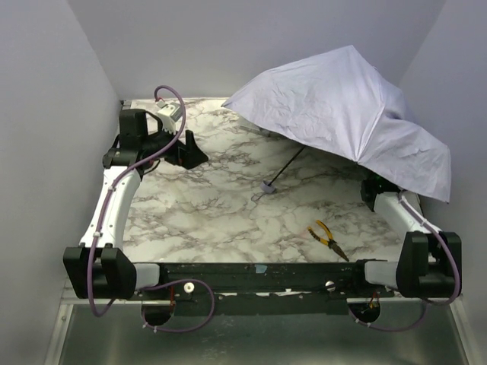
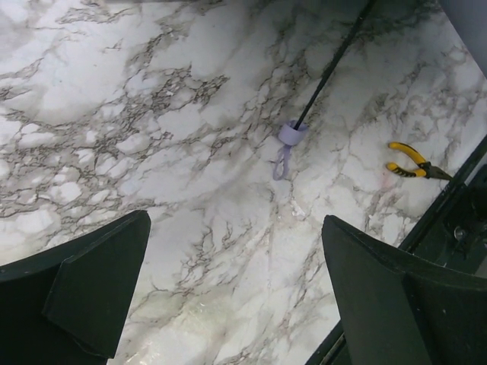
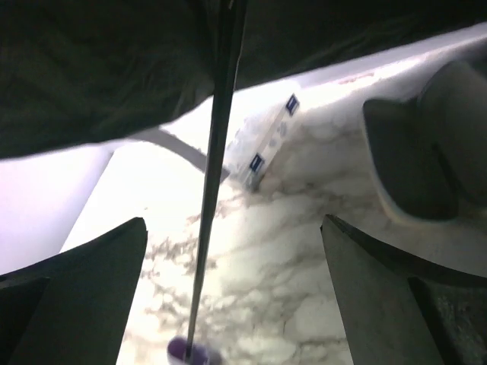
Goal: Open the umbrella
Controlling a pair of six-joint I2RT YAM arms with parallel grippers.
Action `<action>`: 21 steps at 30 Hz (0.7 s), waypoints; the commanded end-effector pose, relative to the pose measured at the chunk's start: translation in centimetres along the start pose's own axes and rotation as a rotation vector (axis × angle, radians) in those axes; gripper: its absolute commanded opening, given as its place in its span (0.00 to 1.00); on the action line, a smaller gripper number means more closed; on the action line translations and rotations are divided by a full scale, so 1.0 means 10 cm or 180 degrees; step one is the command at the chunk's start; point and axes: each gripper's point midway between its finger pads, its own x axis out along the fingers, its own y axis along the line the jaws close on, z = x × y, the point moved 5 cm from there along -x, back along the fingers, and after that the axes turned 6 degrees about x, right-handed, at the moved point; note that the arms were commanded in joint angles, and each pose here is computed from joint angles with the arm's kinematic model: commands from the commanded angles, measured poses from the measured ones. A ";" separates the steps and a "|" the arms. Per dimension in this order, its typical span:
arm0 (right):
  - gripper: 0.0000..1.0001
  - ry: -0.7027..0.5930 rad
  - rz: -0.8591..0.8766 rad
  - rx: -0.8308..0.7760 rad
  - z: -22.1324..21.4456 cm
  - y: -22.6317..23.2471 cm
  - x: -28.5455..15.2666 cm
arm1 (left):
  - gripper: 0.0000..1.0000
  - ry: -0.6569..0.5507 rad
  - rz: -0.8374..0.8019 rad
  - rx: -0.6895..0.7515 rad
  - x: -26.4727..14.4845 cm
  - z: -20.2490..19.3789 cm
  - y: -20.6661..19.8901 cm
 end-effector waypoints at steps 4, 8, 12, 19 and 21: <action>1.00 0.0719 0.0258 -0.0134 -0.45 0.07 -0.44 | 0.98 -0.0068 0.0356 -0.0176 -0.04 -0.03 0.25; 1.00 0.1158 0.0359 -0.0439 -0.65 0.02 -0.57 | 0.99 -0.0004 0.0499 -0.0228 -0.04 -0.09 0.37; 1.00 0.1419 0.0444 -0.0983 -0.74 -0.06 -0.69 | 0.98 0.0058 0.0646 -0.0143 -0.06 -0.19 0.46; 1.00 0.1959 0.0706 -0.2219 -0.91 -0.24 -1.09 | 0.99 0.0238 0.0957 0.0199 -0.18 -0.34 0.56; 1.00 0.2085 0.0823 -0.2563 -0.96 -0.30 -1.20 | 0.99 0.0402 0.0967 0.0268 -0.21 -0.41 0.58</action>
